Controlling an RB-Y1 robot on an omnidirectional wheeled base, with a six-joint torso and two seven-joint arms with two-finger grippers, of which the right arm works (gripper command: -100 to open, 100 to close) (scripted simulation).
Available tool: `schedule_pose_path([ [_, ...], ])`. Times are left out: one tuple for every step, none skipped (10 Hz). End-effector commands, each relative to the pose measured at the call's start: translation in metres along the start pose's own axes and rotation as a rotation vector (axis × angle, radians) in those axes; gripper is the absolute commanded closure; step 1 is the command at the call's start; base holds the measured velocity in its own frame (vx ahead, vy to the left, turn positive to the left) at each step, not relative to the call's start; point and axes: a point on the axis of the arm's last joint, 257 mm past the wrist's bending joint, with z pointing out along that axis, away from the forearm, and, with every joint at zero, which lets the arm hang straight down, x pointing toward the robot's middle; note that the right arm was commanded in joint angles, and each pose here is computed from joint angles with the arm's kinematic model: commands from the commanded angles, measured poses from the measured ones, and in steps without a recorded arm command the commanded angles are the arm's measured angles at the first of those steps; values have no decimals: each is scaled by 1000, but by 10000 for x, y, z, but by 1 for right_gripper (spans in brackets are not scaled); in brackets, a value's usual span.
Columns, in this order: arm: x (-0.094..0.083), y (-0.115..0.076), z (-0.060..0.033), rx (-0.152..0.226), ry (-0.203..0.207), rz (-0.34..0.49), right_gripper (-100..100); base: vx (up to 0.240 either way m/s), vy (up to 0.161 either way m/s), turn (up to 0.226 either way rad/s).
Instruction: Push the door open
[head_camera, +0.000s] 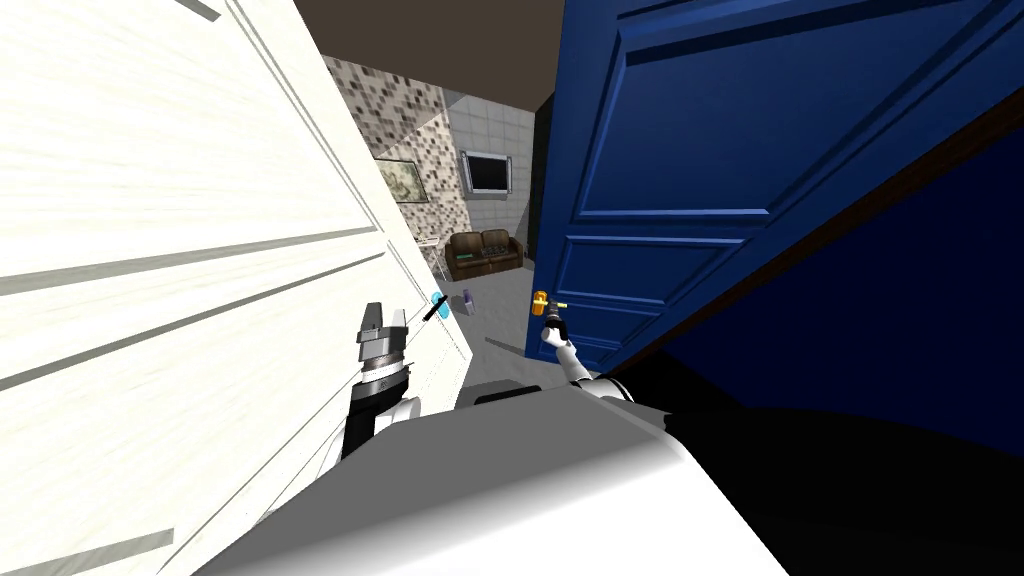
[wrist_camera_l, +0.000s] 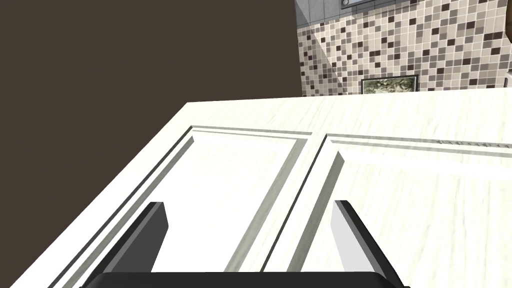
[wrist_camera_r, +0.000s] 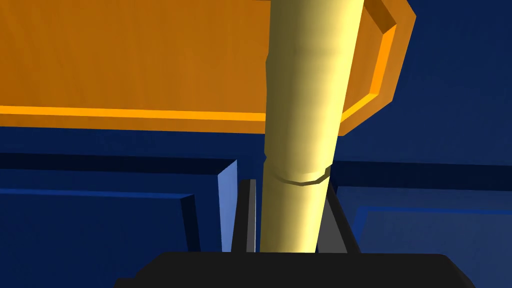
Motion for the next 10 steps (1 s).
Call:
schedule_pose_path([
  [-195, 127, 65, -32, -39, -11, 100, 205, -7, -17],
  [-296, 157, 85, -40, -68, -16, 100, 218, -18, -32],
  [-364, 175, 95, -44, -89, -19, 100, 207, -17, -38],
  [-398, 184, 99, -46, -100, -21, 100, 187, -15, -22],
  [-463, 198, 106, -50, -121, -23, 100, 196, -34, -24],
  [-526, 210, 110, -53, -143, -24, 100, 196, -20, -34],
  [-556, 214, 110, -54, -154, -25, 100, 159, 0, -25],
  [-585, 218, 111, -55, -165, -25, 100, 112, 2, -21],
  [-613, 221, 110, -55, -176, -26, 100, 94, -6, -17],
  [-664, 223, 106, -56, -198, -25, 100, 129, -8, -33],
])
